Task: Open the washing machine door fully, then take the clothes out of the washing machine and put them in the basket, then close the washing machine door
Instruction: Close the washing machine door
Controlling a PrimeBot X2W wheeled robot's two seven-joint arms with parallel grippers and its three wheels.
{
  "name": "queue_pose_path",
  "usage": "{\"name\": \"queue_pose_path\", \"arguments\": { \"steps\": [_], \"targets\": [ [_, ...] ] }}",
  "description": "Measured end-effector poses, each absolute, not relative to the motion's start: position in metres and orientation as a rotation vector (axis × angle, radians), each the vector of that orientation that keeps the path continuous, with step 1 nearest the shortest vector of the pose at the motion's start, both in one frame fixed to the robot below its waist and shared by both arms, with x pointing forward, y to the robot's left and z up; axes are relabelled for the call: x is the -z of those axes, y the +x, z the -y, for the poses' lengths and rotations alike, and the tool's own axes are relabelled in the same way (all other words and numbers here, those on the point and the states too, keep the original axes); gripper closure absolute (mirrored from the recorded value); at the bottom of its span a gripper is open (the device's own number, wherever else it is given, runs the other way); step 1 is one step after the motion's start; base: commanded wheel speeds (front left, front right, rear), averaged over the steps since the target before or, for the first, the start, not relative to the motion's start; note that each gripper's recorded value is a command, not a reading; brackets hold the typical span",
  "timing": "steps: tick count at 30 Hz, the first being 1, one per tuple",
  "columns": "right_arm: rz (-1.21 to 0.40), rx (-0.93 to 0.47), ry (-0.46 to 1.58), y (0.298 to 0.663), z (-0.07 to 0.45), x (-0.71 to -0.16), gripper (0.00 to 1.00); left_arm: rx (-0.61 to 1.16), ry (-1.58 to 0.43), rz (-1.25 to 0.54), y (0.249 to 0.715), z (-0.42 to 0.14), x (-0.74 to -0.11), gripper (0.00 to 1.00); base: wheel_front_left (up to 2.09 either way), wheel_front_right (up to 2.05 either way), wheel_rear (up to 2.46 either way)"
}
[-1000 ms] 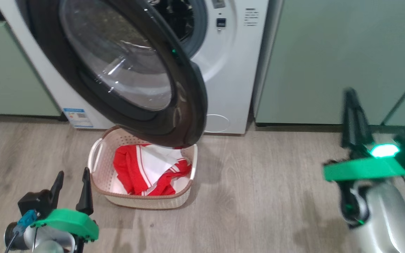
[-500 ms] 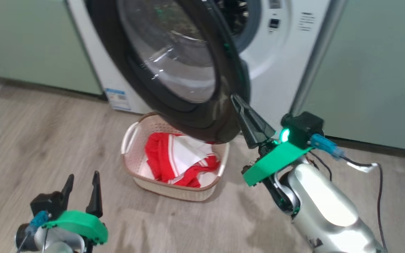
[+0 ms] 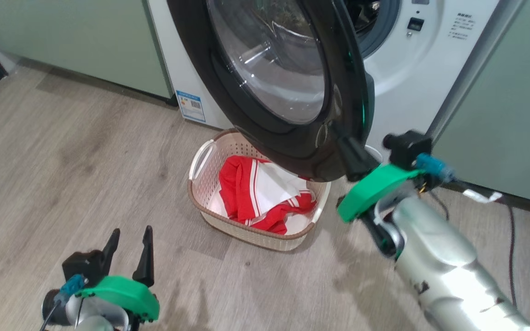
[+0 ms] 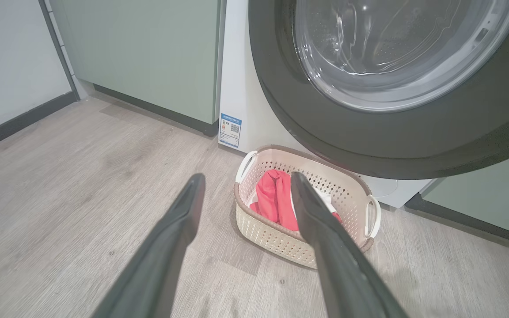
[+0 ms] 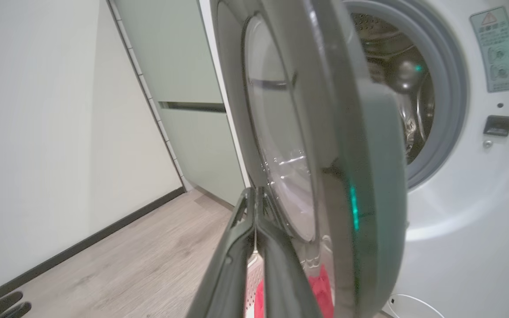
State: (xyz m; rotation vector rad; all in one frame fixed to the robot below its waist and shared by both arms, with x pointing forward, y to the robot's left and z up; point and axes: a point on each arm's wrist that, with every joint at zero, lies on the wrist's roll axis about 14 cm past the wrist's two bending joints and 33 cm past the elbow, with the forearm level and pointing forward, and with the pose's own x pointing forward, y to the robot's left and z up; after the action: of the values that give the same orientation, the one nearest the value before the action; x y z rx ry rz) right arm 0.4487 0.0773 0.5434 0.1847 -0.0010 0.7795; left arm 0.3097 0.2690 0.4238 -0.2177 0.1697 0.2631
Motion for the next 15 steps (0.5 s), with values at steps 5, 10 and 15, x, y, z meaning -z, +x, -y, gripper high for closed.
{"name": "queue_pose_path", "arguments": {
  "steps": [5,10,15],
  "targets": [
    [0.000,-0.722,0.201,0.470,-0.065,-0.544,1.00,-0.256,-0.218,-0.184,0.315,-0.265,-0.420,0.00,0.00,0.00,0.00],
    [0.001,-0.653,0.223,0.494,-0.049,-0.546,1.00,-0.224,-0.214,-0.197,0.326,-0.256,-0.417,0.00,0.00,0.00,0.00],
    [0.012,-0.590,0.236,0.527,-0.035,-0.553,1.00,-0.200,-0.210,-0.210,0.340,-0.248,-0.415,0.00,0.00,0.00,0.00]
  ]
}}
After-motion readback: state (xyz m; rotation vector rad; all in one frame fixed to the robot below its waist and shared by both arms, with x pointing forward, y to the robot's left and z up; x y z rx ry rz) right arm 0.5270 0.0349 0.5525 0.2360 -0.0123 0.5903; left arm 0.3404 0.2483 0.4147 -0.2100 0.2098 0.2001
